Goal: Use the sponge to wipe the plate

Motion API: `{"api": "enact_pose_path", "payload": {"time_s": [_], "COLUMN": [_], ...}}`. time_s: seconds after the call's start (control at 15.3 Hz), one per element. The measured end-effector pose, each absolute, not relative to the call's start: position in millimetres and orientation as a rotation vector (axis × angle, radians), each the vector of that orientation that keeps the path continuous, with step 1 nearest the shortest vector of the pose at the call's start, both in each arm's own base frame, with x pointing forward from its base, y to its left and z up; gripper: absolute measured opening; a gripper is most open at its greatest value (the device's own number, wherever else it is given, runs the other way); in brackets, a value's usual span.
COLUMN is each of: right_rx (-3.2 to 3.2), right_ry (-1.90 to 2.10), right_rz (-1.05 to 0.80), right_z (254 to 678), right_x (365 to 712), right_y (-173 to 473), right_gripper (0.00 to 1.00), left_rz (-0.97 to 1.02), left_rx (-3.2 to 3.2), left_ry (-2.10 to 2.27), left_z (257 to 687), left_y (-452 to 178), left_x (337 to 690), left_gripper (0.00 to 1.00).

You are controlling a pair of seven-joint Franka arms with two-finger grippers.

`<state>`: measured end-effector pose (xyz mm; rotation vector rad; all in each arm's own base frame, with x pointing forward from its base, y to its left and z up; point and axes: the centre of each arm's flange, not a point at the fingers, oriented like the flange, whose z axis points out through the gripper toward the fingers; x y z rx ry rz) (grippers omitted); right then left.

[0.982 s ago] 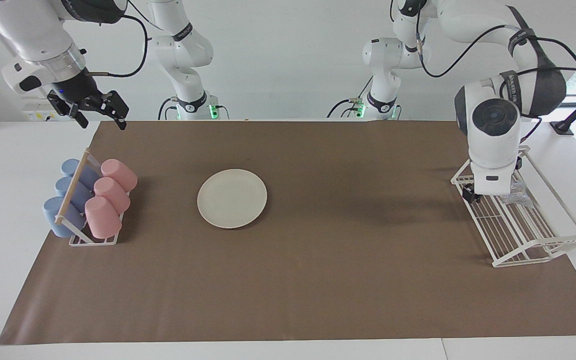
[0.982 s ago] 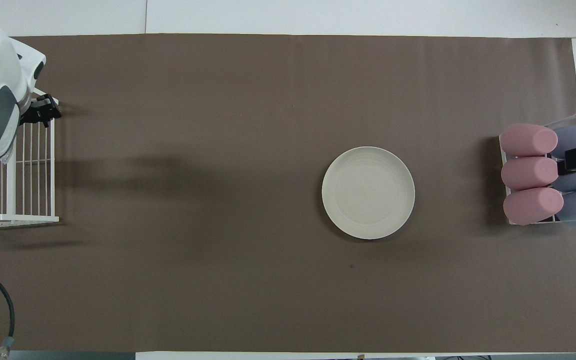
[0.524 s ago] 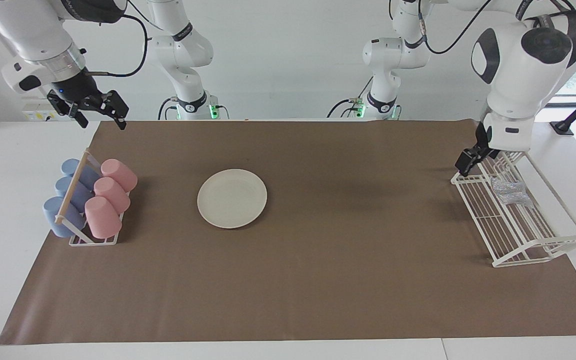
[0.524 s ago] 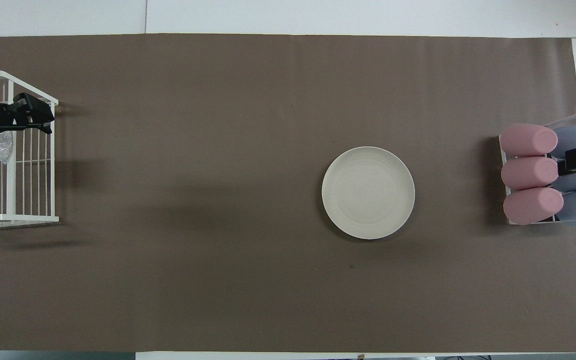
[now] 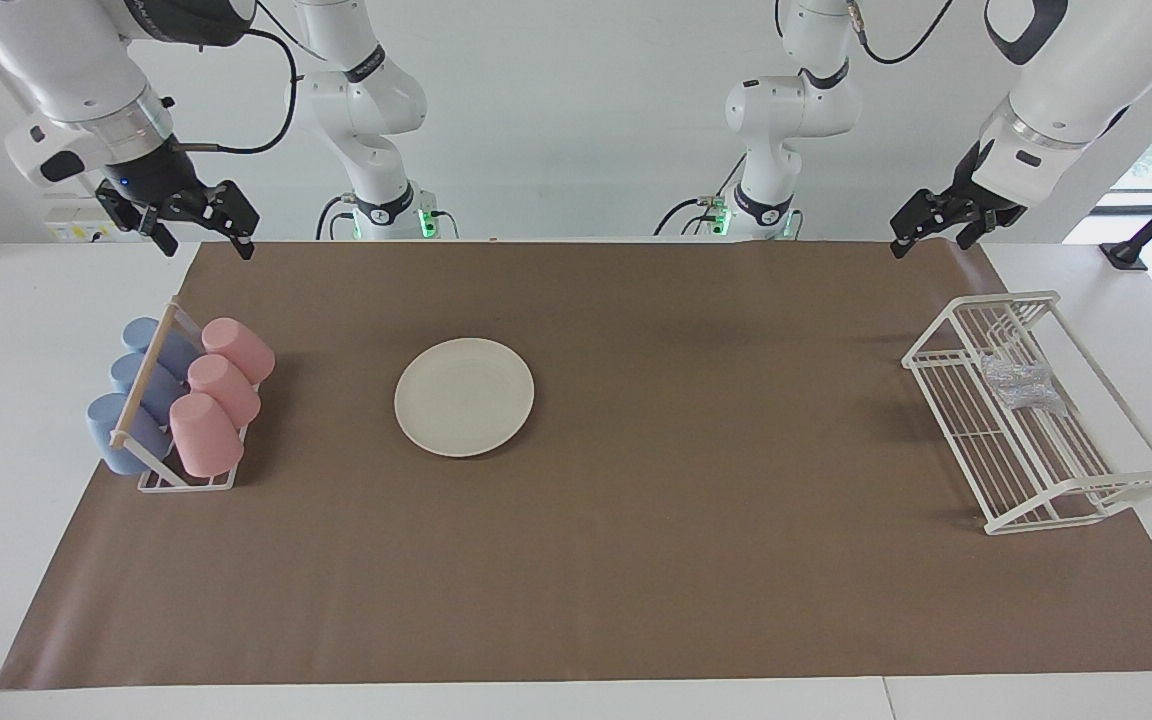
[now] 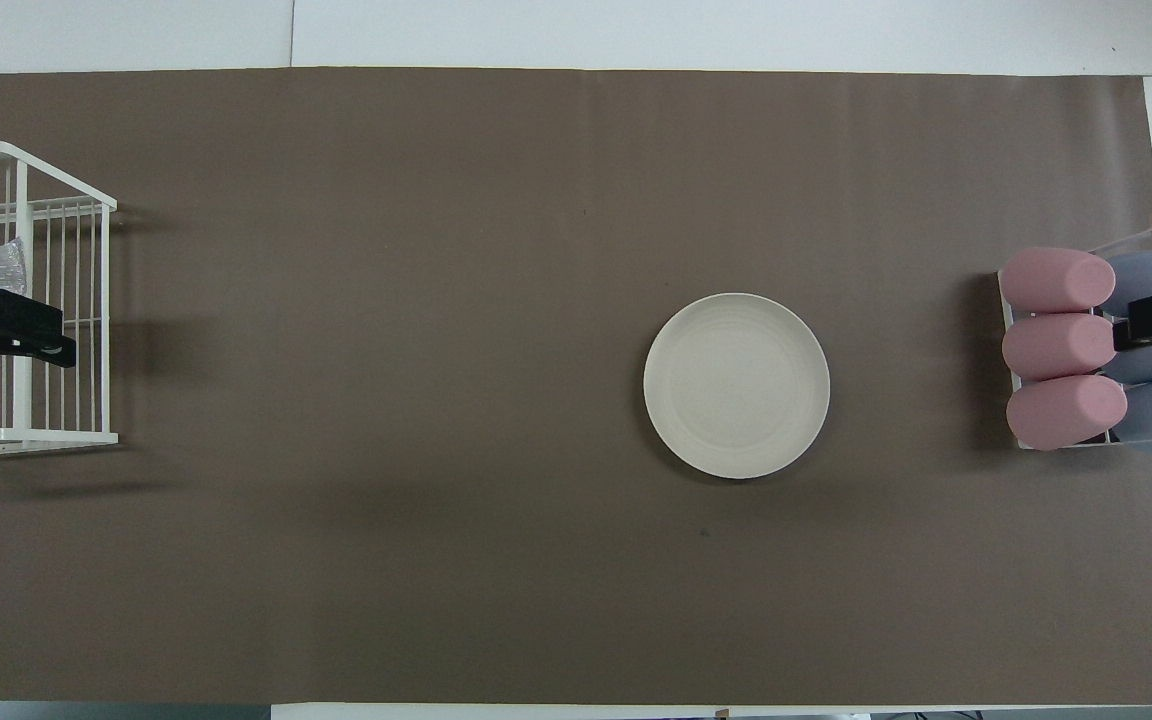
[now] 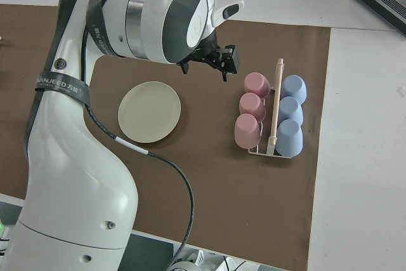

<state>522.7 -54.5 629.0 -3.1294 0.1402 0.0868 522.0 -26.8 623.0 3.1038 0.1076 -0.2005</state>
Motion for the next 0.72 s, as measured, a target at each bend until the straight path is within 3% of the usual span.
{"api": "enact_pose_path", "payload": {"time_s": [0.72], "right_rx": [-3.129], "right_ry": [0.140], "right_rz": [0.087], "right_z": [629], "right_x": [523], "right_y": [-54], "right_gripper": [1.00], "left_rz": [-0.128], "left_rx": [3.104], "left_ry": [0.102], "left_z": [625], "left_y": [-35], "left_x": [524], "left_gripper": [1.00]}}
